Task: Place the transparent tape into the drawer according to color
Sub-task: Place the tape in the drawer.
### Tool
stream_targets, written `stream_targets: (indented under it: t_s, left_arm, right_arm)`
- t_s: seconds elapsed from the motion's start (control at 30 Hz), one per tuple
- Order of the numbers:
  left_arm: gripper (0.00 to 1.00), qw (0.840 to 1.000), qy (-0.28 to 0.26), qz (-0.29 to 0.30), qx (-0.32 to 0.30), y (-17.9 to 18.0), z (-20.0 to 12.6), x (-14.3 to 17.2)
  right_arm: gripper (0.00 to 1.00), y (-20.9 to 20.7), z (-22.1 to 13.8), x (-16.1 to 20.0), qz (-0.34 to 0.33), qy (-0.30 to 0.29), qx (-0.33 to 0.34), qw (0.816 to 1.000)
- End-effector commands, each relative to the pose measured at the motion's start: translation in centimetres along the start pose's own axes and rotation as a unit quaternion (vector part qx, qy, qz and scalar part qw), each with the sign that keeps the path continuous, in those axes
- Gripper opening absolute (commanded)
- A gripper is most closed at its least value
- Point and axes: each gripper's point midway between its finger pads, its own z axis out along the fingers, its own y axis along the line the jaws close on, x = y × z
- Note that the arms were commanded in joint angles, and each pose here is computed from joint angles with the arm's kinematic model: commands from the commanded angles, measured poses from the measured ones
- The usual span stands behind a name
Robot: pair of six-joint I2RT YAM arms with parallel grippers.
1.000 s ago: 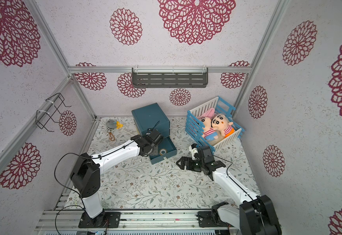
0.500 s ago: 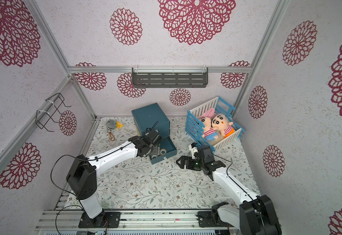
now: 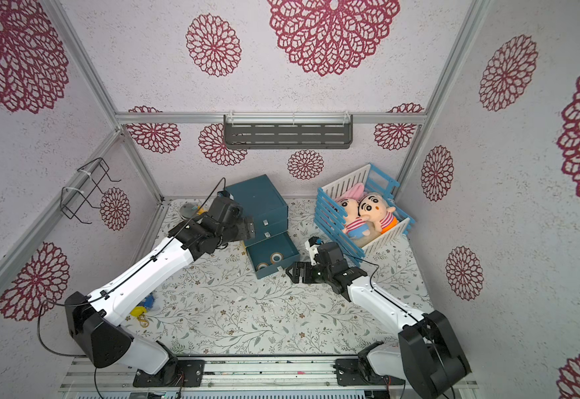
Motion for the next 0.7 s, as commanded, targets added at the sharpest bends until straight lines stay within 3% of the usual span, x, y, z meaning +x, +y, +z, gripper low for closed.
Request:
stream_targets:
  t_s: [0.0, 0.17, 0.3, 0.53, 0.67]
  left_arm:
    - [0.97, 1.0, 0.01, -0.015, 0.017, 0.5, 1.3, -1.4]
    - [1.0, 0.999, 0.013, -0.025, 0.014, 1.3, 3.0, -3.1]
    - [0.94, 0.999, 0.022, -0.031, 0.018, 1.4, 4.5, -3.7]
    - [0.75, 0.998, 0.034, -0.045, 0.015, 2.1, 6.7, -4.1]
    - [0.69, 0.998, 0.038, -0.049, 0.007, 2.6, 7.1, -3.9]
  right_arm:
    - [0.99, 1.4, 0.3, -2.7, -0.037, -0.049, 0.001, 0.998]
    - [0.99, 2.0, 1.0, -2.8, -0.061, -0.062, 0.014, 0.996]
    - [0.99, 2.1, 1.0, -2.9, -0.063, -0.07, 0.014, 0.995]
    - [0.99, 1.7, 1.5, -2.6, -0.067, -0.066, 0.019, 0.995]
    - [0.93, 1.5, 1.8, -2.4, -0.068, -0.066, 0.018, 0.995]
